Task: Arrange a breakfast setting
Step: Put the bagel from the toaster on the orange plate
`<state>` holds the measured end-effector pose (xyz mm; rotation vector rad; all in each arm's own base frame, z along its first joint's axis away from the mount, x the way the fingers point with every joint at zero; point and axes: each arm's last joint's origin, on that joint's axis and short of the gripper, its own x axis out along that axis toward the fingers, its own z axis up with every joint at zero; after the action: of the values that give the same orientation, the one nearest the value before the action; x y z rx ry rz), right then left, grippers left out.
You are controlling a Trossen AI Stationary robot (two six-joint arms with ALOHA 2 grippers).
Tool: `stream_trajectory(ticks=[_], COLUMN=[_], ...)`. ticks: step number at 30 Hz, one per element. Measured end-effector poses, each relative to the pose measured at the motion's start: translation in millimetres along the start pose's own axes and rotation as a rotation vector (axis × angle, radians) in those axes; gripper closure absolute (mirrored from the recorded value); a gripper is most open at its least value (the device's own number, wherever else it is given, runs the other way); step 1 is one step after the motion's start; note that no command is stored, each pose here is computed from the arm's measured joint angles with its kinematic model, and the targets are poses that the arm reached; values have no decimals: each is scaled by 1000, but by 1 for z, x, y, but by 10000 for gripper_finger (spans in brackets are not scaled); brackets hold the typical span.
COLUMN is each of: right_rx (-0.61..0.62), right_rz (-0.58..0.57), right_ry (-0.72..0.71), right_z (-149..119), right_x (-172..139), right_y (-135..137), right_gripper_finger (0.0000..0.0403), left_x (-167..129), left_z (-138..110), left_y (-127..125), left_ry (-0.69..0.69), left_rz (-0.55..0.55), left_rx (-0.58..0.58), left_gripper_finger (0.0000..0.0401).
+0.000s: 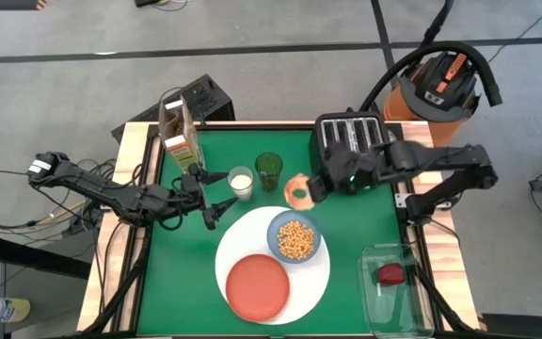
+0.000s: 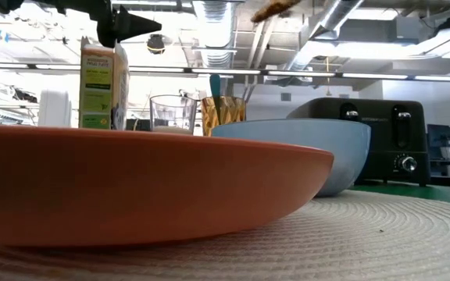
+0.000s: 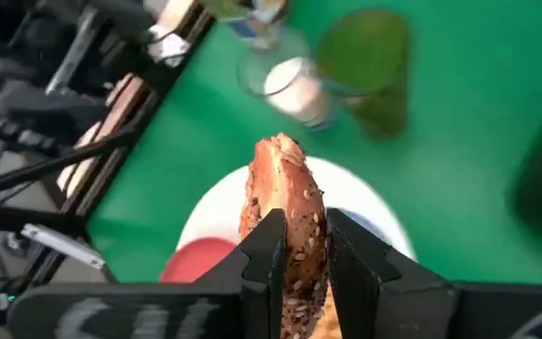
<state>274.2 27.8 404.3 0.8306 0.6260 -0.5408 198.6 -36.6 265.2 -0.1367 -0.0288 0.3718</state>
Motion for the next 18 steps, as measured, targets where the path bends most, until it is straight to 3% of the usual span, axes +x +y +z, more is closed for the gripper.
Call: stream_trajectory(ticks=[12, 18], right_rx=[-81, -89], right_rz=[153, 217], right_ry=[121, 191], right_z=[-58, -88], right_x=[63, 81], right_y=[58, 76], right_gripper_finger=[316, 316], left_x=[0, 1], left_z=[-7, -7], left_y=[1, 2], left_ry=[59, 59], left_rz=[4, 7], left_rx=[57, 57], left_gripper_finger=[23, 23])
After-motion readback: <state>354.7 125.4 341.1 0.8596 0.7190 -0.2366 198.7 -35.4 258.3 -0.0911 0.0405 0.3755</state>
